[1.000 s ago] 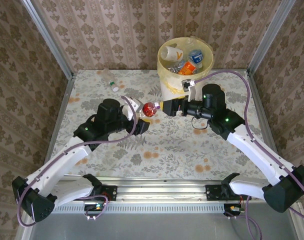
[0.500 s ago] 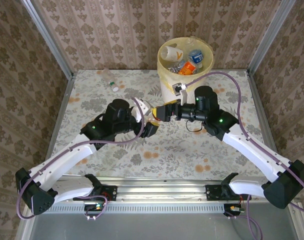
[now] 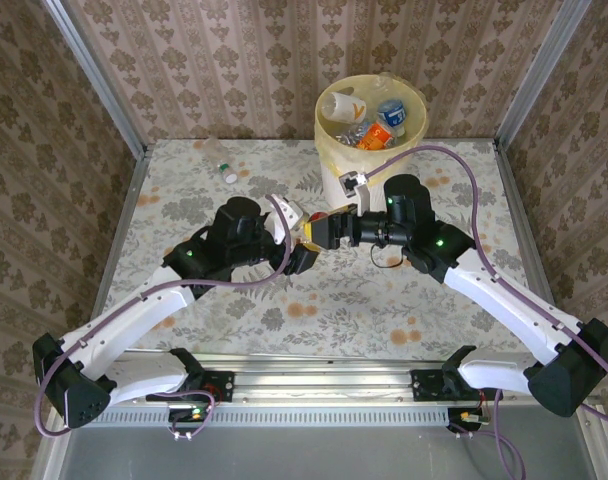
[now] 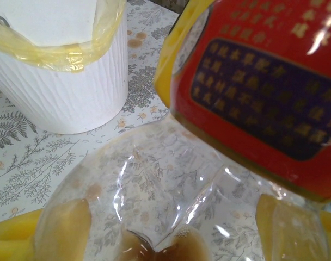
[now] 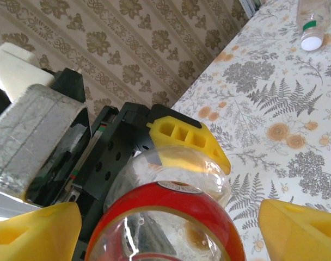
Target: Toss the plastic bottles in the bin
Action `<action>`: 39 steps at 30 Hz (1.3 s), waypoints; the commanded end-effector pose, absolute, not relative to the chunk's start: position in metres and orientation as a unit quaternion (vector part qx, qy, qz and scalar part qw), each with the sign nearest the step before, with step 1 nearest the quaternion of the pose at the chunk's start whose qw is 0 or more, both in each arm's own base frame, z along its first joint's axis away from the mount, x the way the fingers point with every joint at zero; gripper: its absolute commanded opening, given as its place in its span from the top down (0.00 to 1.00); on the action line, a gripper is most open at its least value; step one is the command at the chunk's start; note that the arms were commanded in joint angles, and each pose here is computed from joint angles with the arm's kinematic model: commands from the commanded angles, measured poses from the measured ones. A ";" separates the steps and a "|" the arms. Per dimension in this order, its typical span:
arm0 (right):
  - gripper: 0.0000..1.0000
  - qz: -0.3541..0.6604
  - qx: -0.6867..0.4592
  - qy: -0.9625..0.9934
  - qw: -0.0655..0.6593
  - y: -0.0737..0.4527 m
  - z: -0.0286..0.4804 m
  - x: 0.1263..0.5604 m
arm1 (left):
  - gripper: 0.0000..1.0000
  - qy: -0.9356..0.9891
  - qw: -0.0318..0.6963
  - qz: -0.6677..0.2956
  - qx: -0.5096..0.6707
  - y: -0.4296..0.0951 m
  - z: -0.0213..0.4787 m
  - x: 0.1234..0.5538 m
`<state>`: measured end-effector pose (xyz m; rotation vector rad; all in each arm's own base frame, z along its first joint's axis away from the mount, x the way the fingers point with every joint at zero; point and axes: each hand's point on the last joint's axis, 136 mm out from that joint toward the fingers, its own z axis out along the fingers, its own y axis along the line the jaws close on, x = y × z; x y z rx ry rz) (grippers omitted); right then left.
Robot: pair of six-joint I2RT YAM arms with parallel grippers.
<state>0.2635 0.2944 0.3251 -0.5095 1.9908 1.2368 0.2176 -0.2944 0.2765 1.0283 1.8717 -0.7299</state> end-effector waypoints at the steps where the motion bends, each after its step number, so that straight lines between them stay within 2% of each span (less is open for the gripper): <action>1: 0.18 0.486 -0.216 0.763 0.367 0.293 0.336 0.252 | 0.46 0.727 0.449 -0.306 0.420 -0.299 0.295 0.218; 9: 0.35 0.488 -0.216 0.763 0.363 0.295 0.335 0.252 | 0.46 0.724 0.439 -0.320 0.426 -0.304 0.293 0.216; 13: 0.42 0.487 -0.218 0.763 0.365 0.294 0.337 0.252 | 0.42 0.722 0.438 -0.322 0.427 -0.304 0.292 0.214; 15: 0.45 0.487 -0.219 0.762 0.367 0.293 0.339 0.252 | 0.33 0.720 0.437 -0.326 0.430 -0.305 0.292 0.213; 17: 0.49 0.486 -0.218 0.761 0.370 0.292 0.341 0.251 | 0.15 0.721 0.437 -0.324 0.429 -0.305 0.293 0.213; 18: 0.51 0.486 -0.218 0.760 0.372 0.292 0.343 0.251 | 0.10 0.722 0.438 -0.323 0.428 -0.304 0.293 0.214; 21: 0.54 0.482 -0.215 0.757 0.385 0.288 0.349 0.253 | 0.01 0.721 0.444 -0.321 0.424 -0.303 0.296 0.215; 25: 0.58 0.468 -0.216 0.754 0.407 0.283 0.359 0.254 | 0.00 0.721 0.464 -0.309 0.412 -0.295 0.301 0.218; 30: 0.61 0.396 -0.203 0.760 0.473 0.256 0.383 0.267 | 0.00 0.725 0.505 -0.289 0.368 -0.268 0.313 0.226; 39: 0.61 0.279 -0.174 0.683 0.653 0.193 0.483 0.273 | 0.00 0.753 0.555 -0.238 0.262 -0.203 0.311 0.241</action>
